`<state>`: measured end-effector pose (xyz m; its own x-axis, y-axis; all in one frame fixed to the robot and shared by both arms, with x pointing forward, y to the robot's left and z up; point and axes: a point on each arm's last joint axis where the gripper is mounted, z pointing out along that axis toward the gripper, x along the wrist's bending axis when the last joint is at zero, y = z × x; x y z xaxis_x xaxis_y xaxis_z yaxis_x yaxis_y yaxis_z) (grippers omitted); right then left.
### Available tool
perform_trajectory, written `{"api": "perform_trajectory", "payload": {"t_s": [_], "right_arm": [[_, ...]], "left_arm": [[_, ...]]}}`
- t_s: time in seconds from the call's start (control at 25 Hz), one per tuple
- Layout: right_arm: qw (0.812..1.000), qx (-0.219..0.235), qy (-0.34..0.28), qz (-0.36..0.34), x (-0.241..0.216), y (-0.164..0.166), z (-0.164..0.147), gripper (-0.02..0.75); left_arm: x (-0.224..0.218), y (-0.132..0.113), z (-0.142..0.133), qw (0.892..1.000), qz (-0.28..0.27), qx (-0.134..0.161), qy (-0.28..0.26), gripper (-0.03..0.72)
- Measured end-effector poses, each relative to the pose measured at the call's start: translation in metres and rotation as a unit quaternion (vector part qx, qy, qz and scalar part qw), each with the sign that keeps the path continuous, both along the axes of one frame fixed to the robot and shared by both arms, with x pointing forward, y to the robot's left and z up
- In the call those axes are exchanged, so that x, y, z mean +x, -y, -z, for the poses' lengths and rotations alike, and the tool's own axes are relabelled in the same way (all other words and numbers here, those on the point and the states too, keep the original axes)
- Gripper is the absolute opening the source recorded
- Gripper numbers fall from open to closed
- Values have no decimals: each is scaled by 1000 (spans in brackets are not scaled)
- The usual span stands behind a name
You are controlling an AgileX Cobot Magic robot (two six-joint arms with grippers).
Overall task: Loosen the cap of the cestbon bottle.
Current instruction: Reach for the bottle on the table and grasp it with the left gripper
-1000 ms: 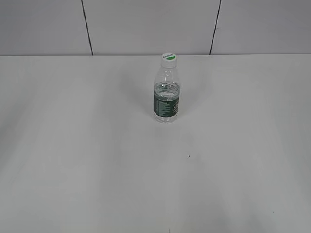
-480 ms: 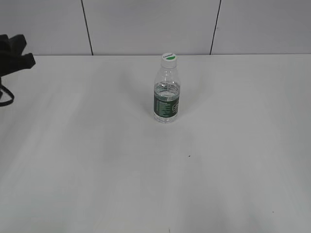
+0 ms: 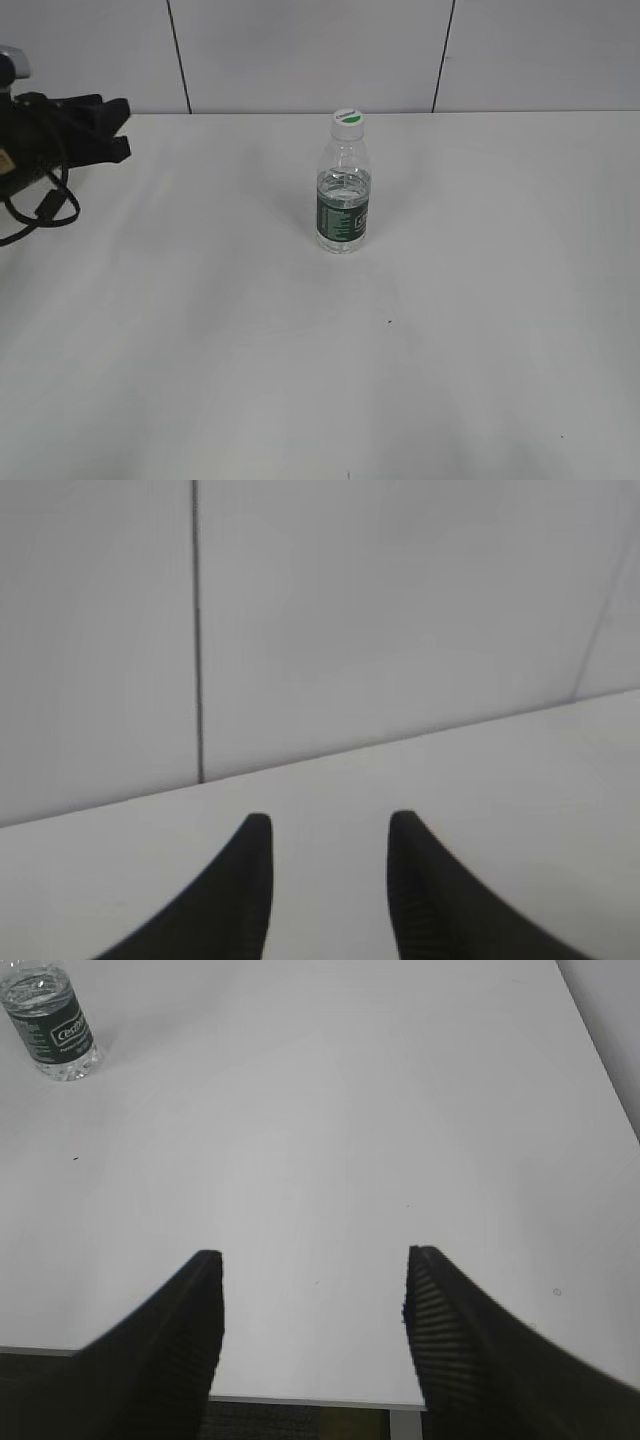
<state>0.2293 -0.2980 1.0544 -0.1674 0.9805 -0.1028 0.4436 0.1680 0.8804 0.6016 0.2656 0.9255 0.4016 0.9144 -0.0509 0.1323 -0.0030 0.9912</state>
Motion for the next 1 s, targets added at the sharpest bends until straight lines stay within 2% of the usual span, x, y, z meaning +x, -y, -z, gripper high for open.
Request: {"api": "perform_trajectory", "payload": {"t_s": [0.08, 0.28, 0.52, 0.8, 1.0], "right_arm": [[1000, 0, 0, 0, 0, 0, 0, 443], [1000, 0, 0, 0, 0, 0, 0, 443], [1000, 0, 0, 0, 0, 0, 0, 443], [1000, 0, 0, 0, 0, 0, 0, 443], [1000, 0, 0, 0, 0, 0, 0, 443]], "left_arm": [[8, 3, 7, 999, 36, -8, -9, 246], [22, 9, 24, 993, 115, -2, -23, 246], [38, 11, 30, 984, 175, -8, 15, 246], [50, 25, 35, 950, 311, 13, 5, 246], [55, 26, 27, 941, 338, 25, 11, 246]]}}
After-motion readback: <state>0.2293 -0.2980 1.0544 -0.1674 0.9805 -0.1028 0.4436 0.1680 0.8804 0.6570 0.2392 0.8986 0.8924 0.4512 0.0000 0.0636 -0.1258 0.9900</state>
